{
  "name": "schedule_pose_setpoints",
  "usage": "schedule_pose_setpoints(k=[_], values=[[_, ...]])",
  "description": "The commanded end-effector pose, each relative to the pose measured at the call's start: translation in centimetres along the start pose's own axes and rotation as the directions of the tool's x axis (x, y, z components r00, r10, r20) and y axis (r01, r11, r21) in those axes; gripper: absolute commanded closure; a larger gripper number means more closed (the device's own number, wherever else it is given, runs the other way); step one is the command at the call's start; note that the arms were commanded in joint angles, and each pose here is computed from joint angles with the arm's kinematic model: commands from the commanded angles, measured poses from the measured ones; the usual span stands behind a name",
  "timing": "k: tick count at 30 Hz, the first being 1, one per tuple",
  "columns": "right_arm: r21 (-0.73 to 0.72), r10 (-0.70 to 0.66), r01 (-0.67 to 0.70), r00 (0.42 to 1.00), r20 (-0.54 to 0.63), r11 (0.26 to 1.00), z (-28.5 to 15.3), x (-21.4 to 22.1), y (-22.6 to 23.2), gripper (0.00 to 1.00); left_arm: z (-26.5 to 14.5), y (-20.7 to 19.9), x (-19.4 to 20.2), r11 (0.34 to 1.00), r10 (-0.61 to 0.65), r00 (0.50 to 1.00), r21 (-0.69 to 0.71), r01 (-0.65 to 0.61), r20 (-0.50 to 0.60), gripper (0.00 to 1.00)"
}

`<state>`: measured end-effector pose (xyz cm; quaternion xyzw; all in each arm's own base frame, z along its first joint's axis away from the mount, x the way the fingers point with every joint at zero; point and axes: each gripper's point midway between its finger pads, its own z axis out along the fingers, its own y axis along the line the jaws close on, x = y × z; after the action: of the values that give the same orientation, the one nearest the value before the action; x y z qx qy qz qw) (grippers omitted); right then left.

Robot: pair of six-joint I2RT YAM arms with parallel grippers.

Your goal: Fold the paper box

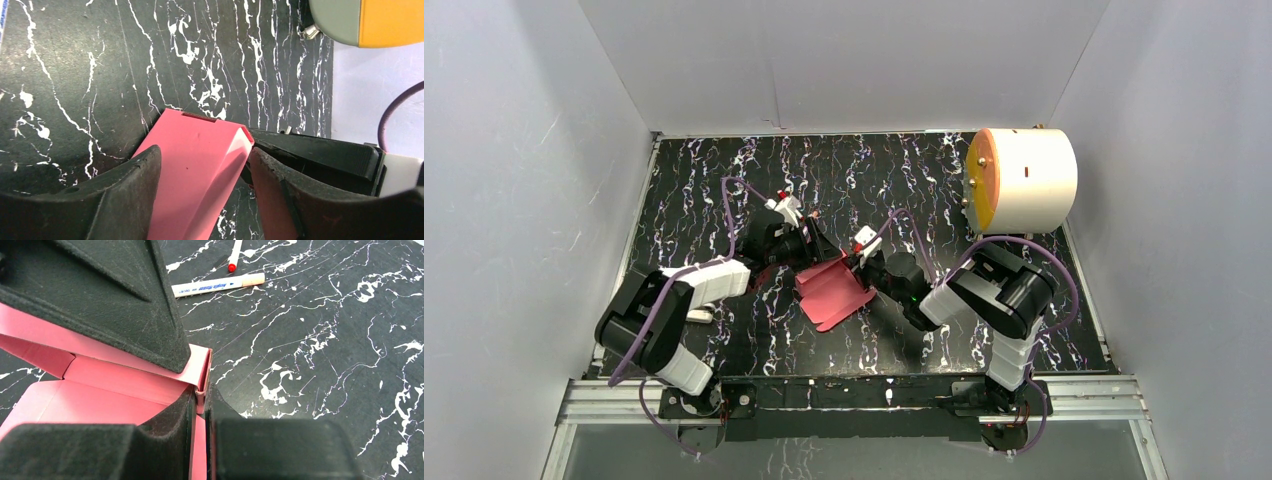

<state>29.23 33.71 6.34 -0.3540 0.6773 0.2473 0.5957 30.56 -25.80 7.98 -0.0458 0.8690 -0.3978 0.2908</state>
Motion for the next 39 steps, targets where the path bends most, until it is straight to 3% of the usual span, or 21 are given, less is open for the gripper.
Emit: schedule_pose_setpoints(k=[1, 7, 24, 32, 39], values=[[0.048, 0.015, -0.018, 0.999, 0.048, 0.999, 0.9, -1.6, -0.9, 0.95, -0.1, -1.2, 0.3, 0.995, -0.042, 0.999, 0.092, 0.045, -0.034, 0.39], [0.122, 0.019, -0.027, 0.998, 0.068, 0.992, 1.3, -1.7, -2.2, 0.93, 0.1, -1.3, 1.2, 0.979, -0.129, 0.988, 0.150, 0.140, -0.084, 0.51], [0.395, 0.008, -0.027, 0.999, 0.051, 0.918, 0.9, -1.3, -4.9, 0.91, -0.9, -2.3, 3.2, 0.931, -0.244, 0.951, 0.229, 0.284, -0.188, 0.56], [0.395, 0.076, -0.106, 0.993, 0.090, 0.912, 1.4, -1.3, -4.6, 0.92, -1.3, -2.7, 3.6, 0.916, -0.263, 0.941, 0.250, 0.313, -0.212, 0.56], [0.216, 0.103, -0.138, 0.981, 0.164, 0.967, 2.6, -2.5, -1.6, 0.87, -1.2, -2.6, 3.6, 0.911, -0.273, 0.939, 0.256, 0.322, -0.210, 0.53]])
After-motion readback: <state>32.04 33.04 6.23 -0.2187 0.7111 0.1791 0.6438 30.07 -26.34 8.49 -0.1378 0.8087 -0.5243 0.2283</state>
